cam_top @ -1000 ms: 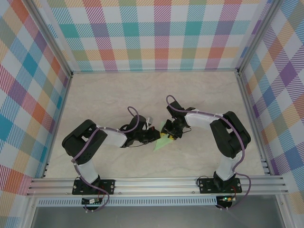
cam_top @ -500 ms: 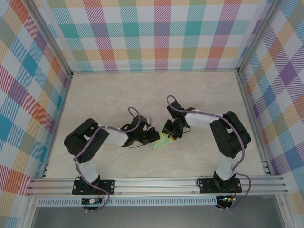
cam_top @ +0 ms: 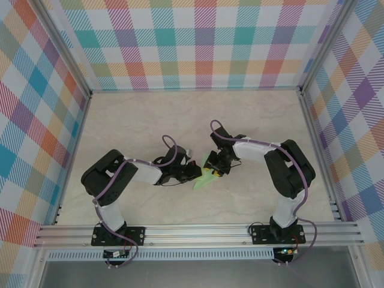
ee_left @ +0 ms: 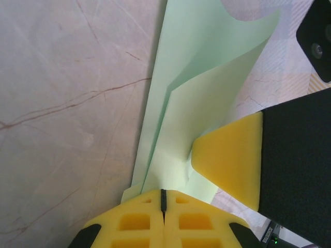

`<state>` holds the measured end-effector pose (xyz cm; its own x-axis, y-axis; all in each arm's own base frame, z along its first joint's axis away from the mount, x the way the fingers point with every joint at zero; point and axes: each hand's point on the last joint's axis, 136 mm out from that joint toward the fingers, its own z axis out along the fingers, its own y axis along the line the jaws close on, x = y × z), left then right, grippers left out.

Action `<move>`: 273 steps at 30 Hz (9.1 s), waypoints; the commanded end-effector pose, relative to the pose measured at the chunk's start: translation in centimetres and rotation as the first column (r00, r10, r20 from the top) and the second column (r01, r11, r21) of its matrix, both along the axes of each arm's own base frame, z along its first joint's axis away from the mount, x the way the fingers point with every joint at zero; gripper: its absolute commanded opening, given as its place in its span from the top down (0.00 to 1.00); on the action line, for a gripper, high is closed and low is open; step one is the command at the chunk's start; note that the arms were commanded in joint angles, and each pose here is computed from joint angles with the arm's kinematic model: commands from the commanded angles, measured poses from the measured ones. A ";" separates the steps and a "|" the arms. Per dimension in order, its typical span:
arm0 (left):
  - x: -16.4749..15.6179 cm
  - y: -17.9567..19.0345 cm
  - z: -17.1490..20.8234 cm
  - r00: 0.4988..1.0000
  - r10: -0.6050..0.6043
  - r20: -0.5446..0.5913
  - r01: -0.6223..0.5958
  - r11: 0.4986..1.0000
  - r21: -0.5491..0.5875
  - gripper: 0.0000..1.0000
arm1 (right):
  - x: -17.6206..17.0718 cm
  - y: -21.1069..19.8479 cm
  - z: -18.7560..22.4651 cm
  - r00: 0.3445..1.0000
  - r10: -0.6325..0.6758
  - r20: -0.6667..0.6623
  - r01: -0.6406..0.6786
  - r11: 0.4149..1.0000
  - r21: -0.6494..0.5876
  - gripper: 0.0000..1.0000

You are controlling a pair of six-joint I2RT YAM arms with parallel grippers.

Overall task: Fold a paper plane with a square sheet of paper (pick it up from the middle)
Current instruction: Fourth fold the wing at the center of the table.

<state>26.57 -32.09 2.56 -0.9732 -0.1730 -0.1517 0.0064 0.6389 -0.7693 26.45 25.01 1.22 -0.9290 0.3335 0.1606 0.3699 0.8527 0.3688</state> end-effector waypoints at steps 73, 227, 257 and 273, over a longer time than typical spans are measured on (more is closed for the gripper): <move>0.5 -0.6 3.7 0.998 -0.005 0.056 0.010 0.996 -0.087 0.90 | -4.1 -5.5 -7.9 0.975 0.039 -0.218 -0.104 0.950 -0.295 0.54; -3.0 2.6 -3.7 0.981 -0.097 -0.167 0.145 0.941 0.305 0.99 | 3.1 -0.1 -0.9 0.913 0.246 0.324 -0.288 0.953 0.089 0.86; -3.6 3.3 -4.9 0.976 -0.093 -0.199 0.159 0.924 0.347 1.00 | 10.7 -5.5 5.5 0.868 0.051 0.493 -0.137 0.981 0.139 0.85; -2.7 2.6 -4.5 0.981 -0.085 -0.174 0.140 0.932 0.335 1.00 | 1.9 1.4 2.6 0.927 0.121 0.356 -0.230 0.931 0.283 0.86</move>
<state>25.87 -32.01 1.89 -0.9927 -0.0282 -0.1169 0.0516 0.7783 -0.6257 28.51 25.73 4.40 -0.9831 0.1364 -0.1225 0.0176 0.7353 0.6775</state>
